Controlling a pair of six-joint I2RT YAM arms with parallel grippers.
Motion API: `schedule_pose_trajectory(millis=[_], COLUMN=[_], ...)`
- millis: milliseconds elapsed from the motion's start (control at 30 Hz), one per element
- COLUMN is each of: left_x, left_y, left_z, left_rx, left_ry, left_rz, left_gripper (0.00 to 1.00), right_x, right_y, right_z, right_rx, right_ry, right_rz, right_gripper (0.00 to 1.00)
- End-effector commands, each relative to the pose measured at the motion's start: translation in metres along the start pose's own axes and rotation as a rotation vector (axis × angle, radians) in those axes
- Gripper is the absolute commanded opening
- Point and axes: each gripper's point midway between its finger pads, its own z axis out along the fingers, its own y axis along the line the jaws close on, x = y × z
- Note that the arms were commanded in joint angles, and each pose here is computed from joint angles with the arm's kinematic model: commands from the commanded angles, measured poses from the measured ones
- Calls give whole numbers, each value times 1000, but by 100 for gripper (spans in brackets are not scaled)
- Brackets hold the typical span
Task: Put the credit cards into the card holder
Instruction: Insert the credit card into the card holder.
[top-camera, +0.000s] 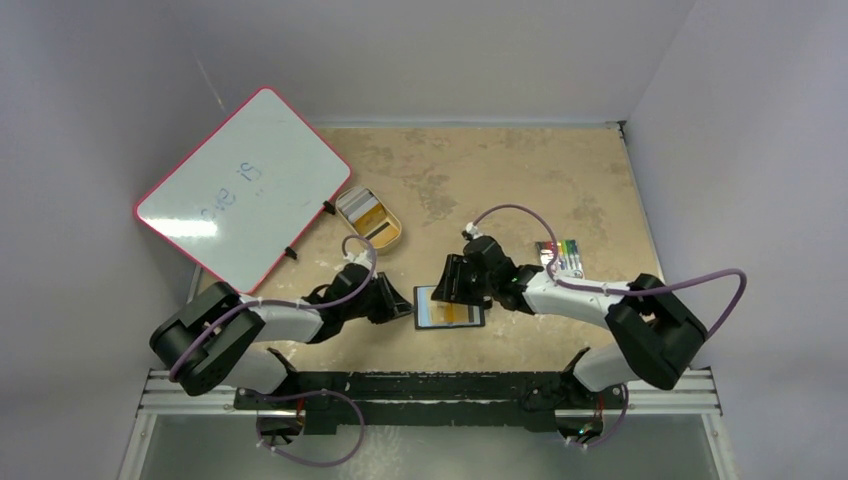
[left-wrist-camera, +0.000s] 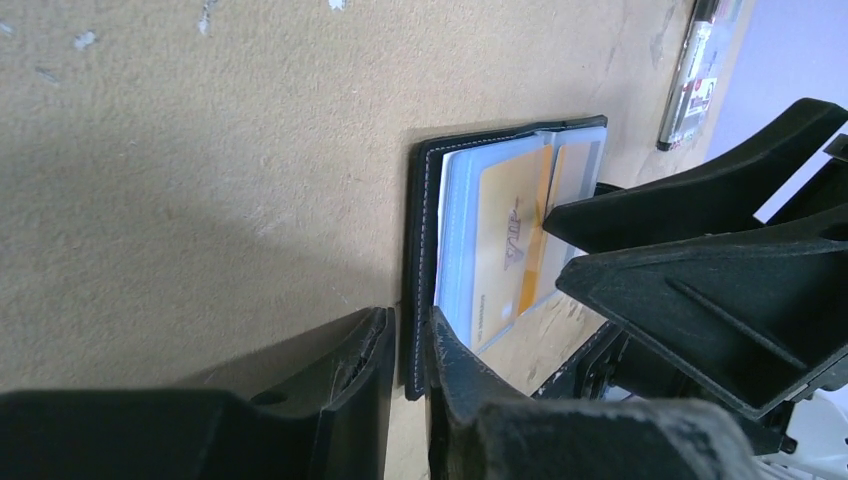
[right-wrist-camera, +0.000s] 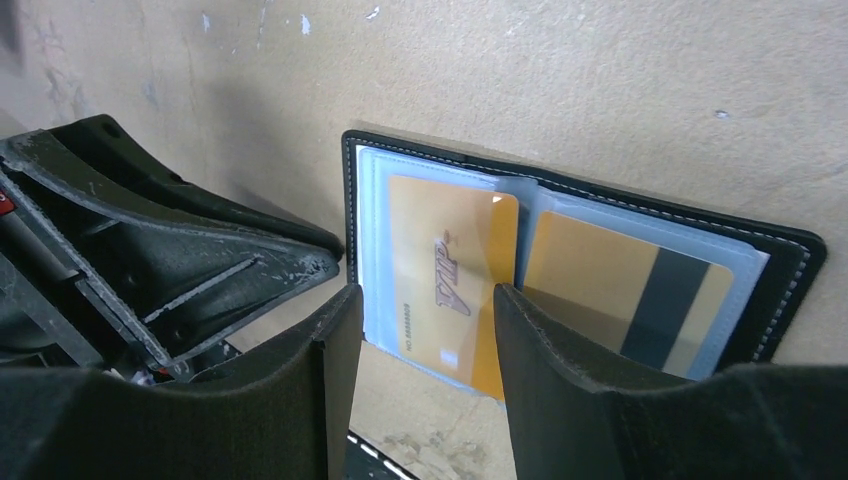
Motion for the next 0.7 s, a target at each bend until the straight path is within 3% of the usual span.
schedule_pose_trajectory(millis=[0, 667], left_x=[-2, 1], left_y=[-13, -15], left_z=[2, 4], left_rx=[57, 56], left_ry=[-14, -14], left_rz=[8, 13], left_gripper=[15, 14], right_x=[6, -4], right_y=[11, 12], right_z=[6, -3], right_rx=[-44, 16], right_ry=[16, -35], right_rz=[10, -10], right_gripper=[53, 55])
